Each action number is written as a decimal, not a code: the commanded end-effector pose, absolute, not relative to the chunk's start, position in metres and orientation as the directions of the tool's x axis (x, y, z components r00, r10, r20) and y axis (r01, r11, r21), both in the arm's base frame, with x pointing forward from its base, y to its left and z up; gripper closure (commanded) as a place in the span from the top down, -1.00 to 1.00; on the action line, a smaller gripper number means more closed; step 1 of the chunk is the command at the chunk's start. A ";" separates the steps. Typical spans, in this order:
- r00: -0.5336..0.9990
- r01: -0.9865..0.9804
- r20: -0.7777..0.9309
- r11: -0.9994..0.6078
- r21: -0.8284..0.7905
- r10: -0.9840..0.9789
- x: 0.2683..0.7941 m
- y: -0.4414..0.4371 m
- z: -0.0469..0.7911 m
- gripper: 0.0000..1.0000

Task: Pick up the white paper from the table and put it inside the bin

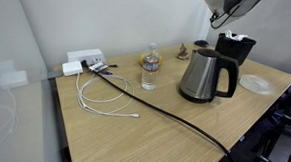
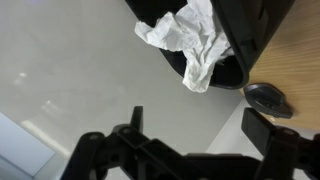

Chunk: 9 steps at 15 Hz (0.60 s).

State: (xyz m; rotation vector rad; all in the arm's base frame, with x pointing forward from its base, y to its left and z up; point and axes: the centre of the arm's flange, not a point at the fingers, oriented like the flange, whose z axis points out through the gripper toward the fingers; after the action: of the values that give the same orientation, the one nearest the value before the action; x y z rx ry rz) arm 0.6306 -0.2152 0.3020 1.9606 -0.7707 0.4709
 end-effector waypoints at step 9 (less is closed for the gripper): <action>0.669 -0.736 0.571 -0.322 0.595 -0.475 0.642 -0.231 0.329 1.00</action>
State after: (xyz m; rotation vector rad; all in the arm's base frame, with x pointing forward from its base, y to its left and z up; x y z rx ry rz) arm 0.6354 -0.2204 0.3161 1.9755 -0.8805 0.4335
